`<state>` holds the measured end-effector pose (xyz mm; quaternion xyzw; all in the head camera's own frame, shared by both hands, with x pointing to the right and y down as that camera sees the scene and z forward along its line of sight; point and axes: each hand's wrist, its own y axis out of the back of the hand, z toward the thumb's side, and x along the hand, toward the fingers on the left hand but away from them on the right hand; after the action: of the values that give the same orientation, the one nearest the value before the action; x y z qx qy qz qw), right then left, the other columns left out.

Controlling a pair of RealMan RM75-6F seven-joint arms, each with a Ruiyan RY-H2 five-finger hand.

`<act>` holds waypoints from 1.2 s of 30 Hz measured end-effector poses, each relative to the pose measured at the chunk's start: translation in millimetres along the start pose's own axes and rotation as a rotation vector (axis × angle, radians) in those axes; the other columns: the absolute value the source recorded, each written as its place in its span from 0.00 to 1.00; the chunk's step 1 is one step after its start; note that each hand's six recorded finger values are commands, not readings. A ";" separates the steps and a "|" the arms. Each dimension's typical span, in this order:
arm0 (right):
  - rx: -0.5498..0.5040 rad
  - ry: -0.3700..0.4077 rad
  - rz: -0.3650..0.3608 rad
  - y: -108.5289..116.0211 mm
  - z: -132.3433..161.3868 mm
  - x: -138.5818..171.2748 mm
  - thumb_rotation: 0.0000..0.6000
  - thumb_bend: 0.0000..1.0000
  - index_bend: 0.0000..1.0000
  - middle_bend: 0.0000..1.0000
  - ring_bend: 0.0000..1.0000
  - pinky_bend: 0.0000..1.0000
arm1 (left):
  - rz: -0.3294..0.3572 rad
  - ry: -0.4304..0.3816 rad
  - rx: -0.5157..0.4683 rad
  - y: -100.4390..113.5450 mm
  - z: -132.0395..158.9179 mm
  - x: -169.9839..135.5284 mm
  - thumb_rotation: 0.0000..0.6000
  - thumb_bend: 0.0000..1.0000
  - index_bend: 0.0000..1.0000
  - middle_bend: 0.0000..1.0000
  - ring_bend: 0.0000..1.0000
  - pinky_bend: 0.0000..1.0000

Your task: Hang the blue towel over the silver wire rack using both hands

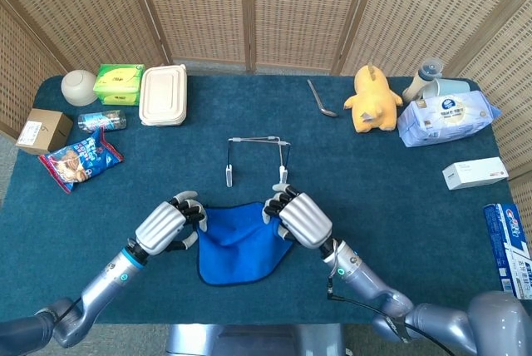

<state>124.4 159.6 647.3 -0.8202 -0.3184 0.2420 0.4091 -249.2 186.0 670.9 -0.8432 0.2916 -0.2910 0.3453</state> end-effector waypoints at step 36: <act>-0.064 -0.181 -0.206 163.1 -20.1 -85.1 1.00 0.49 0.98 0.54 0.48 0.28 | 0.329 0.090 -0.190 166.4 -1.5 93.2 1.00 0.62 0.79 0.48 0.36 0.19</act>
<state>132.6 12.5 535.3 -0.7705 -0.4442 0.2615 0.3750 -237.0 22.4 573.6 -0.7992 0.4666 -0.2391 0.2939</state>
